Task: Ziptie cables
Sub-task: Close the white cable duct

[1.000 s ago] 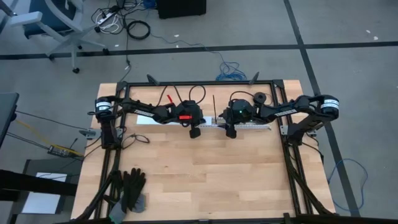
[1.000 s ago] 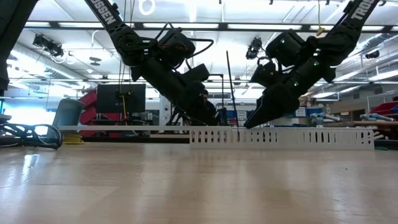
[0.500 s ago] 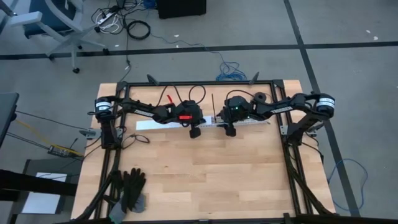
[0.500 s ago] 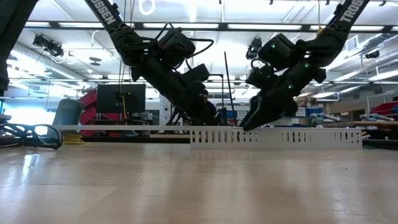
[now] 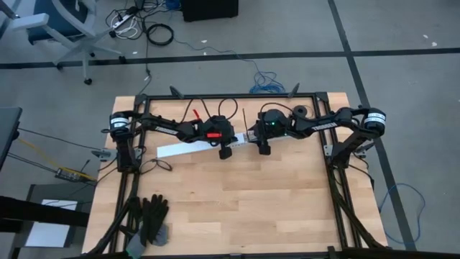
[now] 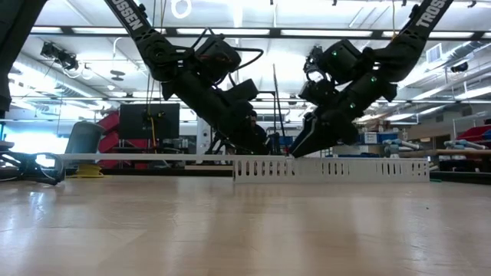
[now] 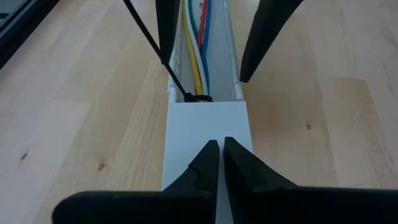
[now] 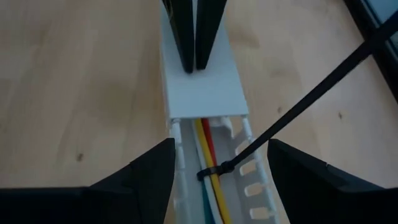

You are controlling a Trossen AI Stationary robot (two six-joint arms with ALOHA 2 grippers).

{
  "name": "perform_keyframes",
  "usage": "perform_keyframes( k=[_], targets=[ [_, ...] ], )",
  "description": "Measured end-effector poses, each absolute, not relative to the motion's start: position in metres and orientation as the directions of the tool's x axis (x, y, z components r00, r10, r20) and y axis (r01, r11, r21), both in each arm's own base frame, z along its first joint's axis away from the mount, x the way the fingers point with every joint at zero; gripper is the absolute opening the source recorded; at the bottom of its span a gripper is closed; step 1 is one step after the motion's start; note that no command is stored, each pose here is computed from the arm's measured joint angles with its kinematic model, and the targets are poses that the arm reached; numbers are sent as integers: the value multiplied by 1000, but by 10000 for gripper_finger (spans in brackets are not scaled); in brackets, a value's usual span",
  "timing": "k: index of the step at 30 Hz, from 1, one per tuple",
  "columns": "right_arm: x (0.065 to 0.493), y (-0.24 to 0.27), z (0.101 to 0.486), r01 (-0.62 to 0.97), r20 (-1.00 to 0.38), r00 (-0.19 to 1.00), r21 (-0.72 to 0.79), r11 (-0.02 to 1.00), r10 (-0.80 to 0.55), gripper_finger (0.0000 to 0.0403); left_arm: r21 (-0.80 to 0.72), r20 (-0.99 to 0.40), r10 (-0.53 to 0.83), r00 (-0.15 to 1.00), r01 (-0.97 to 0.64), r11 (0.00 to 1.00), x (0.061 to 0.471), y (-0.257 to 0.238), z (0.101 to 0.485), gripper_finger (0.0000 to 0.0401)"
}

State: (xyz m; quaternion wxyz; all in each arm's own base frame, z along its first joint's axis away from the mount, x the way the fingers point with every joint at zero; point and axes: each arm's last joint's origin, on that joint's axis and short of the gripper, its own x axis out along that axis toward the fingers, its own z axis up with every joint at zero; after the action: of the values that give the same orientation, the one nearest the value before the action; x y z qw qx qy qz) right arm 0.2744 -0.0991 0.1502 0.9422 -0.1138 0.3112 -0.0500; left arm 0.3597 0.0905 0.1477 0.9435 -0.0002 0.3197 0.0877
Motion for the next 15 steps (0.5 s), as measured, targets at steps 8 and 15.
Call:
perform_keyframes(
  k=[8,15],
  targets=[
    [281,-99,158,1,-624,765,-246,969,-159,230,53,-605,165,779,-167,985,359,93,148,0],
    [278,-104,158,-68,-685,719,-244,967,-122,228,56,-605,166,779,-166,985,359,93,148,0]
  ],
)
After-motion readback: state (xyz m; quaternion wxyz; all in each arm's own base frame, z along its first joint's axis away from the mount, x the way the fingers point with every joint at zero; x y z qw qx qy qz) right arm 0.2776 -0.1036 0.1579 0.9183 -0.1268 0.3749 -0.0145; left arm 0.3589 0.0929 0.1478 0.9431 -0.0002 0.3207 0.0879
